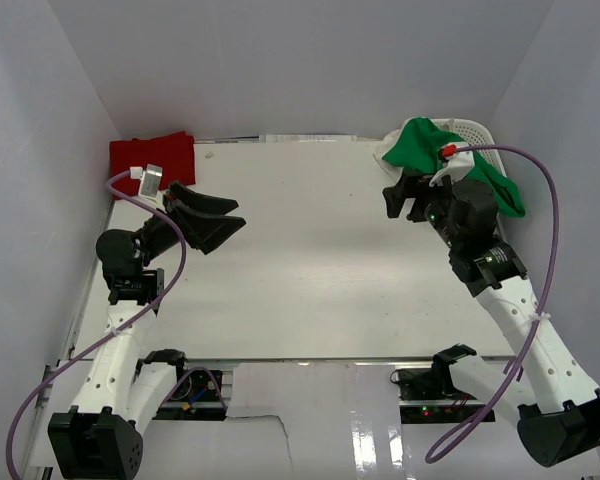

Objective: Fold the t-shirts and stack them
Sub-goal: Grab crumpled tshirt from bin with the right arm

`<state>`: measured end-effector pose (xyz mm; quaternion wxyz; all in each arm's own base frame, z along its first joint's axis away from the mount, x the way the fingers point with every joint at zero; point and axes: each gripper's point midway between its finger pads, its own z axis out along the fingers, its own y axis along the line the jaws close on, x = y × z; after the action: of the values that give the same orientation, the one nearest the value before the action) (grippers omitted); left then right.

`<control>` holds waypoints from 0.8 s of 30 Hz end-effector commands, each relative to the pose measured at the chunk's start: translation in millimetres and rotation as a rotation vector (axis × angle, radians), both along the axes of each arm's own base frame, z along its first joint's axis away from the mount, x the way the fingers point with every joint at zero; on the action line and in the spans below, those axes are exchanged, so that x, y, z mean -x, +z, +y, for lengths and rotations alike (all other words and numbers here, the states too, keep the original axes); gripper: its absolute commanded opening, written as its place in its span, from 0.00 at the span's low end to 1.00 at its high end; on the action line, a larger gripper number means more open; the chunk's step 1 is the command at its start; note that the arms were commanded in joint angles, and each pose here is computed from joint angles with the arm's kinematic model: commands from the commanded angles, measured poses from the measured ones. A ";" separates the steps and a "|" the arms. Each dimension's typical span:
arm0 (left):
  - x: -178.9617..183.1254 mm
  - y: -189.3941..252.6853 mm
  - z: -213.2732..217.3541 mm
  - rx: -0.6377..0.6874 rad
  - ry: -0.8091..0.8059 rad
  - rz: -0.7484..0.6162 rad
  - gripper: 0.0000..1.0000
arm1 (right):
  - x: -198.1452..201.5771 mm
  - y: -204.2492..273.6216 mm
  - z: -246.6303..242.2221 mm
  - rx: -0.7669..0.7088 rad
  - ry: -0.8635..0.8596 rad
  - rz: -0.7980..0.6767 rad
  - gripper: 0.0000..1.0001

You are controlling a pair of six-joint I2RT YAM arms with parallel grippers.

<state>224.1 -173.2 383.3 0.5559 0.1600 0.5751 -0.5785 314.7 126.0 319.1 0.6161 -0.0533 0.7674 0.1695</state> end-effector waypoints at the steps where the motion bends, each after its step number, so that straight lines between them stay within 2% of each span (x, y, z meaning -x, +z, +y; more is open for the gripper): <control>1: 6.0 8.9 -1.1 -0.014 -0.007 -0.040 0.98 | -9.8 9.7 -7.6 0.036 -0.045 -0.014 0.91; 4: 4.2 3.9 -1.3 -0.017 -0.007 -0.023 0.98 | -30.6 0.7 -10.3 0.113 -0.087 0.081 0.90; 6: 2.6 -1.3 -0.8 -0.019 -0.003 -0.011 0.98 | -55.9 -24.9 -9.0 0.181 -0.111 0.199 0.90; 7: 1.5 -3.0 -0.5 -0.018 0.002 -0.006 0.98 | -65.0 -12.2 -14.7 0.193 -0.140 0.227 0.91; 8: 1.2 -4.9 -0.8 -0.020 0.001 -0.001 0.98 | -84.8 -38.3 -12.6 0.232 -0.148 0.321 0.91; 9: 0.0 -7.4 -0.6 -0.025 0.005 -0.002 0.98 | -93.9 -41.5 -13.4 0.249 -0.156 0.360 0.91; 10: -1.0 -9.9 -0.7 -0.030 0.006 0.006 0.98 | -122.8 -35.4 -12.3 0.258 -0.176 0.378 0.93; 11: -2.1 -12.4 -0.1 -0.034 0.011 0.011 0.98 | -124.9 -44.1 -18.6 0.285 -0.212 0.442 0.93; 15: -6.9 -21.6 1.8 -0.059 0.041 0.023 0.98 | -169.2 -47.6 -30.5 0.284 -0.301 0.474 0.94; 16: -7.5 -25.4 2.1 -0.068 0.049 0.025 0.98 | -182.9 -68.9 -37.7 0.293 -0.317 0.523 0.95; 17: -8.9 -27.3 3.0 -0.073 0.057 0.027 0.98 | -195.6 -53.8 -41.8 0.272 -0.335 0.490 0.95; 19: -10.4 -32.2 3.4 -0.085 0.063 0.038 0.98 | -202.9 -81.2 -56.9 0.296 -0.386 0.576 0.95; 24: -12.4 -41.5 3.7 -0.122 0.068 0.052 0.98 | -206.6 -121.6 -74.9 0.370 -0.454 0.652 0.95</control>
<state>237.5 -170.3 346.6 0.5444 0.1511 0.6218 -0.5423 533.2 66.5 199.1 0.3623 0.0484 0.9288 -0.0609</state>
